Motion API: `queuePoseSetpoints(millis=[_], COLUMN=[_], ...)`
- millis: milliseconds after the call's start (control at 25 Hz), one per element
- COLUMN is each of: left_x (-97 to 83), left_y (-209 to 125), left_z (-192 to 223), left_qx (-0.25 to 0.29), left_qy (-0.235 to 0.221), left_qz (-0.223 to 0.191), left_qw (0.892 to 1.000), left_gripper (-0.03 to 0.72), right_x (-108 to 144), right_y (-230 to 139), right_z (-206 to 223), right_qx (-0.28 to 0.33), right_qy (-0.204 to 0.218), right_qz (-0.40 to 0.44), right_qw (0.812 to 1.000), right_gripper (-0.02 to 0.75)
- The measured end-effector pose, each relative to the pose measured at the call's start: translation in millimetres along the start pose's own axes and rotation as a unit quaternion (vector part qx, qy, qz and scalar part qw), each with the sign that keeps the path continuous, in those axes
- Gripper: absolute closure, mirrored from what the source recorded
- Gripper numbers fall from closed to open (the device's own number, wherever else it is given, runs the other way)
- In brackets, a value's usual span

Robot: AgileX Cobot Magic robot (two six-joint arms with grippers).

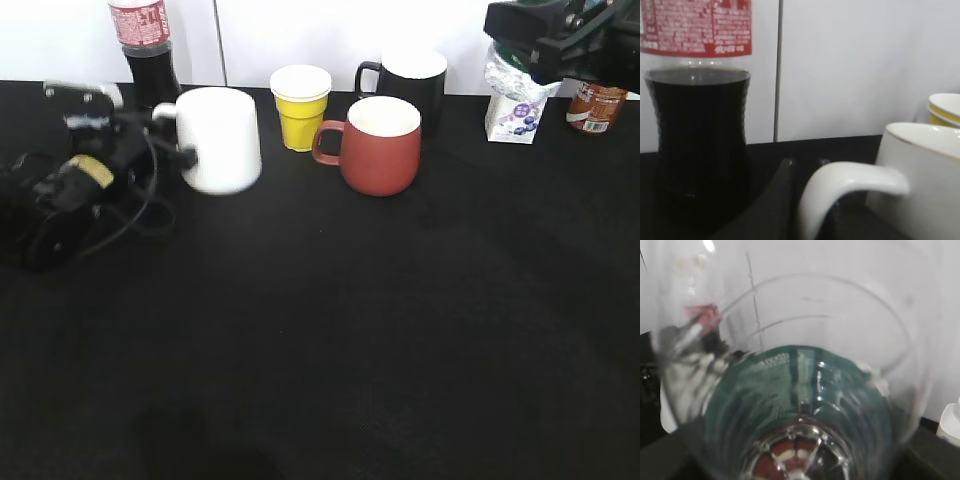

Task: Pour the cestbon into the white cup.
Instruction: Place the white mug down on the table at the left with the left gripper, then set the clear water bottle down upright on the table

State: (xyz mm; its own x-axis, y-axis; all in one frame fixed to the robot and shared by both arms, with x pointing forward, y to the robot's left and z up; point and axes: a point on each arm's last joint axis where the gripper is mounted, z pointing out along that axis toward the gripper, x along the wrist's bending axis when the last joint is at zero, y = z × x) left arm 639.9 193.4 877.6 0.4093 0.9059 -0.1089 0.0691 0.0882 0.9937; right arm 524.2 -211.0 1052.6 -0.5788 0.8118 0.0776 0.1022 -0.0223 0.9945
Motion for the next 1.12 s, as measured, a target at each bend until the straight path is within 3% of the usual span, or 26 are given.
queuePoseSetpoints(millis=[200,400,480,560,720,840,1120], left_x=[-6.9,-16.5,-22.4,-33.1,-55.8,-60.0,-62.3], left_y=[-3,8,20,45,101,120,120], left_z=[-29,-70,-93,-115,-144,-156,-158], left_qx=[0.037,0.070,0.075,0.062,0.033,0.026,0.038], left_qy=[-0.001,0.005,0.007,-0.011,-0.045,-0.044,-0.055], left_qz=[-0.006,-0.012,-0.012,0.004,0.056,0.078,0.097], left_qw=[0.999,0.997,0.997,0.998,0.997,0.996,0.993], left_gripper=[0.443,0.431,0.431,0.430,0.430,0.430,0.430], right_x=[0,0,-5,-12,-26,-40,-59], right_y=[0,-1,-6,-14,-43,-74,-134], right_z=[0,0,0,-2,12,29,48], right_qx=[0.000,0.003,0.032,0.078,0.118,0.095,0.079], right_qy=[0.000,-0.002,-0.027,-0.066,-0.095,-0.122,-0.157], right_qz=[0.001,0.001,-0.003,-0.010,-0.020,0.006,0.004], right_qw=[1.000,1.000,0.999,0.995,0.988,0.988,0.985], right_gripper=[0.237,0.237,0.237,0.237,0.237,0.237,0.237])
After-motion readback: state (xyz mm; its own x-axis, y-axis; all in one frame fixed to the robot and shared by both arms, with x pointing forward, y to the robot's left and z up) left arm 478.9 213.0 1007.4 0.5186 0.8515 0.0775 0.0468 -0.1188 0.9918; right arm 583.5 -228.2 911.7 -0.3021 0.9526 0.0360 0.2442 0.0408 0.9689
